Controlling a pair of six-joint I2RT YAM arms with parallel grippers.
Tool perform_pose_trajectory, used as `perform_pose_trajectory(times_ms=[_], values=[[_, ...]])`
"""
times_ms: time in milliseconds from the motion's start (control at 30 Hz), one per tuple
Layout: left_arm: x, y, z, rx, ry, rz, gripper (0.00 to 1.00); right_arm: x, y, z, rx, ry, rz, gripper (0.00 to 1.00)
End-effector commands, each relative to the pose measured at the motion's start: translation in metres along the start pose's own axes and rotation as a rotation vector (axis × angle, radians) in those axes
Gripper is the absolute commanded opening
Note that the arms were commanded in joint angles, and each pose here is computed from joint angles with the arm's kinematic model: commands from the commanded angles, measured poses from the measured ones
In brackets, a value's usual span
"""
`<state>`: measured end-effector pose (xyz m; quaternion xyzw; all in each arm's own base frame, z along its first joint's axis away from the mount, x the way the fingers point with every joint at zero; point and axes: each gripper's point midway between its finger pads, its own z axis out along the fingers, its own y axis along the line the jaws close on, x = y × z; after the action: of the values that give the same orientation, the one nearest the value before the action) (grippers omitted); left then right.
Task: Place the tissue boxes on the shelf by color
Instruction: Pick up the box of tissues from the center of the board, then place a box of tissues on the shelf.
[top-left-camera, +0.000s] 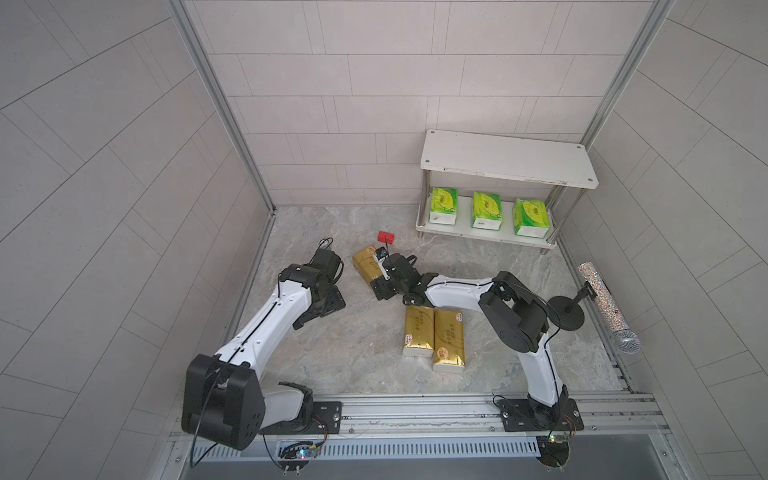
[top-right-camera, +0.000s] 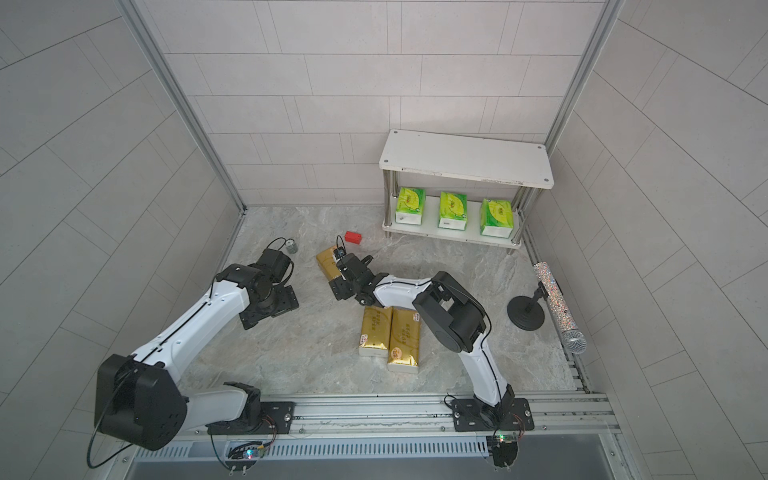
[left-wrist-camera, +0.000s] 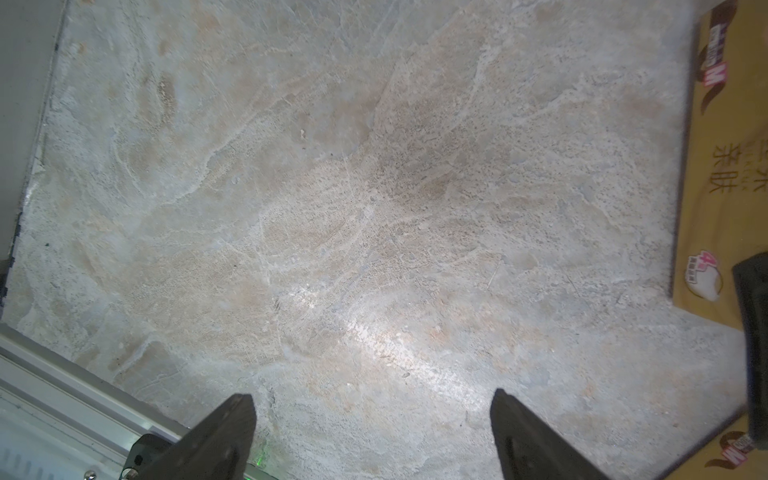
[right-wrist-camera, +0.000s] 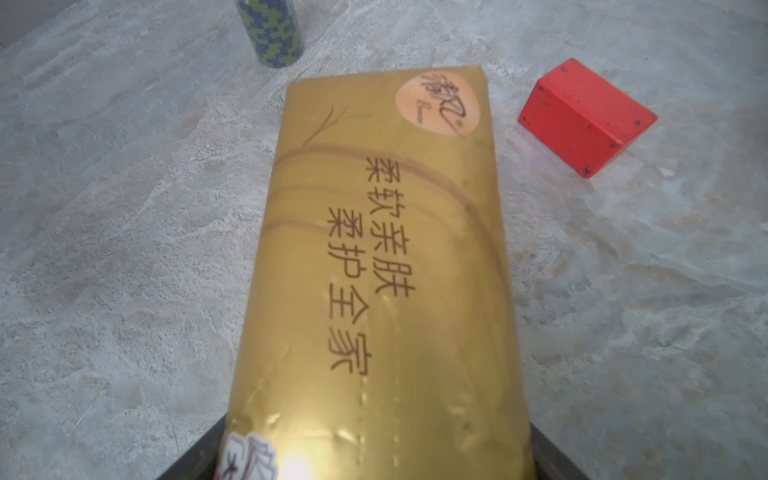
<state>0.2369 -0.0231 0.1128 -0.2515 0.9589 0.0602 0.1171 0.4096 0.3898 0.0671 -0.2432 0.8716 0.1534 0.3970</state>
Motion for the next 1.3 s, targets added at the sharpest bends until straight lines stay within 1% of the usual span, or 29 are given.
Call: perform_pose_trajectory(times_ms=[0, 100, 200, 400, 533, 667, 800, 933, 1100, 1167, 1267], values=[[-0.008, 0.001, -0.005, -0.015, -0.017, 0.014, 0.96, -0.017, -0.004, -0.005, -0.018, -0.031, 0.024, 0.81], [-0.011, 0.0, -0.007, -0.012, -0.024, 0.013, 0.96, -0.025, -0.003, -0.018, -0.029, -0.049, 0.024, 0.79], [-0.013, 0.001, -0.009, -0.016, -0.031, 0.011, 0.96, -0.041, 0.0, -0.043, -0.044, -0.067, 0.026, 0.78], [-0.02, 0.011, -0.007, -0.035, -0.036, -0.033, 0.97, -0.069, -0.003, -0.115, -0.045, -0.087, 0.043, 0.73], [-0.023, 0.012, -0.006, -0.022, -0.033, -0.055, 0.96, -0.092, -0.006, -0.165, -0.046, -0.141, 0.039, 0.72], [-0.023, 0.012, -0.004, -0.017, -0.028, -0.062, 0.96, -0.126, -0.013, -0.217, -0.006, -0.184, 0.015, 0.72], [-0.02, 0.009, -0.002, -0.006, -0.013, -0.062, 0.96, -0.169, -0.04, -0.265, 0.119, -0.245, 0.019, 0.73], [-0.017, 0.009, 0.0, -0.001, 0.0, -0.028, 0.96, -0.206, -0.084, -0.289, 0.239, -0.313, 0.107, 0.72], [-0.008, 0.012, 0.004, -0.005, 0.024, 0.002, 0.96, -0.241, -0.136, -0.305, 0.354, -0.397, 0.194, 0.72], [-0.003, 0.013, 0.006, -0.001, 0.034, 0.007, 0.96, -0.255, -0.152, -0.31, 0.401, -0.429, 0.21, 0.72], [0.007, 0.012, 0.01, 0.012, 0.062, 0.02, 0.96, -0.266, -0.172, -0.303, 0.441, -0.438, 0.241, 0.72]])
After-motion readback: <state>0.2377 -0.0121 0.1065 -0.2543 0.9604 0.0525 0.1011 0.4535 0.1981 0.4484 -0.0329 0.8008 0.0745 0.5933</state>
